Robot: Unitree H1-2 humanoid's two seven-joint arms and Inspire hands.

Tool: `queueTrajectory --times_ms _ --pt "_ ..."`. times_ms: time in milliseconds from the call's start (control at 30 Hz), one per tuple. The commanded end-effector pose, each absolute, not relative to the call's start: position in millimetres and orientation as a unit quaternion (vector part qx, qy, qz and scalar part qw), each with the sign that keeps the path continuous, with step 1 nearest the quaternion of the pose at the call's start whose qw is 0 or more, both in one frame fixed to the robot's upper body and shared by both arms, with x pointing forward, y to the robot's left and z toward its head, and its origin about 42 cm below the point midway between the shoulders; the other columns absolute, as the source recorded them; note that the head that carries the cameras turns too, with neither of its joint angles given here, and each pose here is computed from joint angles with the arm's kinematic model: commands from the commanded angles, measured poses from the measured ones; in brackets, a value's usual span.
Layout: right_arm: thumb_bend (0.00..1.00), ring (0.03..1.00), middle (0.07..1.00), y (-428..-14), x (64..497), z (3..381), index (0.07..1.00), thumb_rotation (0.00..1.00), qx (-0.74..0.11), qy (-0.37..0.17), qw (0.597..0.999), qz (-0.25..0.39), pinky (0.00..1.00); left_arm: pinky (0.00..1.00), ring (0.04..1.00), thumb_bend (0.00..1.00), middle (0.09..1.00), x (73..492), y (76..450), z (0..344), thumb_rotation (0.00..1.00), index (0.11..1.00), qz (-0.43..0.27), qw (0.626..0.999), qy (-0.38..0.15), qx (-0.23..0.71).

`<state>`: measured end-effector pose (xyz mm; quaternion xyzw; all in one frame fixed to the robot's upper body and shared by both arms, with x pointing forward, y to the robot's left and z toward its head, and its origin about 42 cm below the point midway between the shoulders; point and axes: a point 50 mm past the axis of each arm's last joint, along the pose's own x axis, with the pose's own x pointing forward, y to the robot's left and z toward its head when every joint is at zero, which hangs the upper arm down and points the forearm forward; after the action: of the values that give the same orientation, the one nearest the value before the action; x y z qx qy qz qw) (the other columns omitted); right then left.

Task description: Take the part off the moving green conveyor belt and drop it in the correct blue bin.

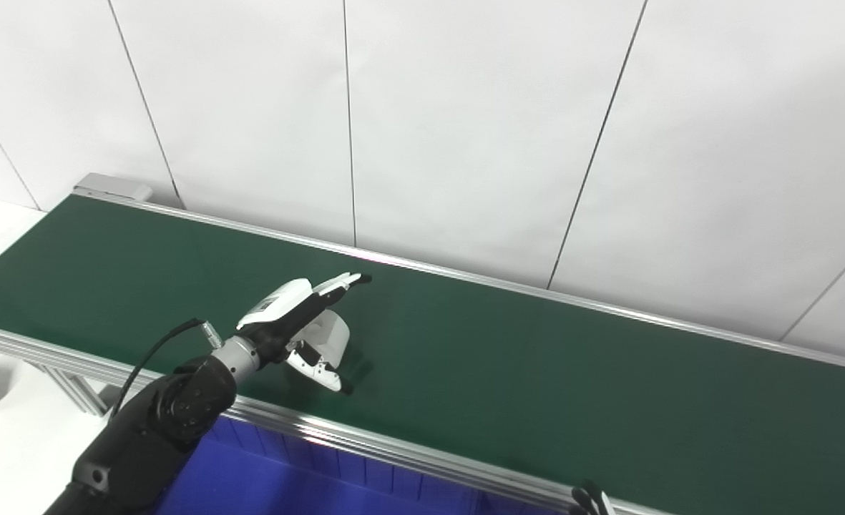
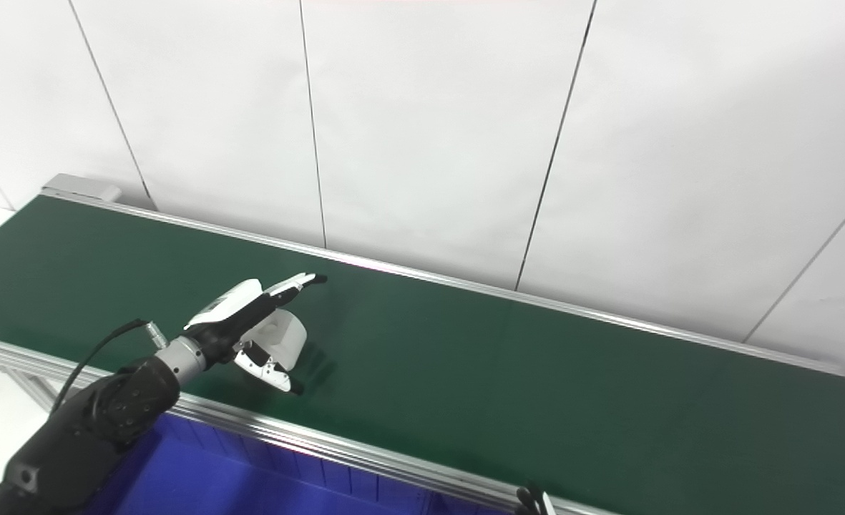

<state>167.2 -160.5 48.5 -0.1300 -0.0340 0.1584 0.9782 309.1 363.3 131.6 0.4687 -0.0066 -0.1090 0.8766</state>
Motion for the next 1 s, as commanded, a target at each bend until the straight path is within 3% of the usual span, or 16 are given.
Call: queueTrajectory --times_ms 0,100,167,200,233,333,367,400,500,833,967 --pt "0.59 0.881 0.912 -156.7 168.9 58.8 0.959 0.69 -0.114 -0.075 0.978 0.155 0.81 0.97 0.975 0.80 0.974 323.0 370.2 150.7 0.02 0.932 -0.081 0.854 -0.038 0.513" --pt "0.59 0.882 0.912 -157.0 169.1 58.6 0.961 0.70 -0.114 -0.075 0.978 0.155 0.81 0.99 0.953 0.78 0.952 325.8 367.6 147.5 0.00 0.918 -0.077 0.829 -0.026 0.554" --pt "0.59 0.880 0.910 -156.9 169.2 58.5 0.959 0.70 -0.113 -0.075 0.979 0.154 0.81 0.95 0.919 0.77 0.917 327.6 364.7 142.5 0.00 0.890 -0.073 0.823 -0.026 0.562" --pt "0.59 0.880 0.910 -156.7 169.2 58.5 0.959 0.70 -0.113 -0.075 0.979 0.153 0.81 0.90 0.890 0.75 0.891 327.9 362.9 140.2 0.00 0.867 -0.072 0.826 -0.022 0.559" --pt "0.59 0.881 0.909 -156.8 169.2 58.7 0.958 0.70 -0.114 -0.075 0.979 0.152 0.81 0.75 0.812 0.69 0.849 328.3 361.2 138.2 0.00 0.826 -0.069 0.830 -0.022 0.553" --pt "0.59 0.882 0.910 -157.3 169.0 59.5 0.960 0.70 -0.114 -0.073 0.979 0.153 0.81 0.57 0.672 0.59 0.749 329.0 355.9 133.6 0.00 0.727 -0.056 0.839 -0.030 0.540" --pt "0.59 0.882 0.910 -157.5 168.8 59.7 0.960 0.70 -0.114 -0.073 0.979 0.154 0.81 0.54 0.647 0.57 0.730 329.4 354.4 132.1 0.00 0.708 -0.052 0.843 -0.035 0.534" --pt "0.59 0.883 0.911 -157.7 168.7 59.9 0.962 0.71 -0.115 -0.073 0.979 0.154 0.81 0.47 0.513 0.52 0.619 329.9 352.4 130.6 0.00 0.667 -0.047 0.846 -0.038 0.530" --pt "0.58 0.879 0.910 -158.5 168.5 59.7 0.963 0.70 -0.116 -0.076 0.978 0.154 0.81 0.41 0.408 0.50 0.500 331.3 346.3 127.9 0.00 0.572 -0.036 0.853 -0.045 0.519" --pt "0.58 0.877 0.905 -158.2 166.7 62.3 0.961 0.70 -0.118 -0.076 0.978 0.153 0.80 0.34 0.380 0.49 0.467 327.4 336.6 130.8 0.00 0.535 -0.018 0.880 -0.072 0.469" --pt "0.58 0.872 0.906 -156.1 164.9 67.0 0.963 0.70 -0.118 -0.074 0.978 0.155 0.79 0.37 0.392 0.50 0.470 319.2 336.1 138.6 0.00 0.533 -0.012 0.891 -0.102 0.443"
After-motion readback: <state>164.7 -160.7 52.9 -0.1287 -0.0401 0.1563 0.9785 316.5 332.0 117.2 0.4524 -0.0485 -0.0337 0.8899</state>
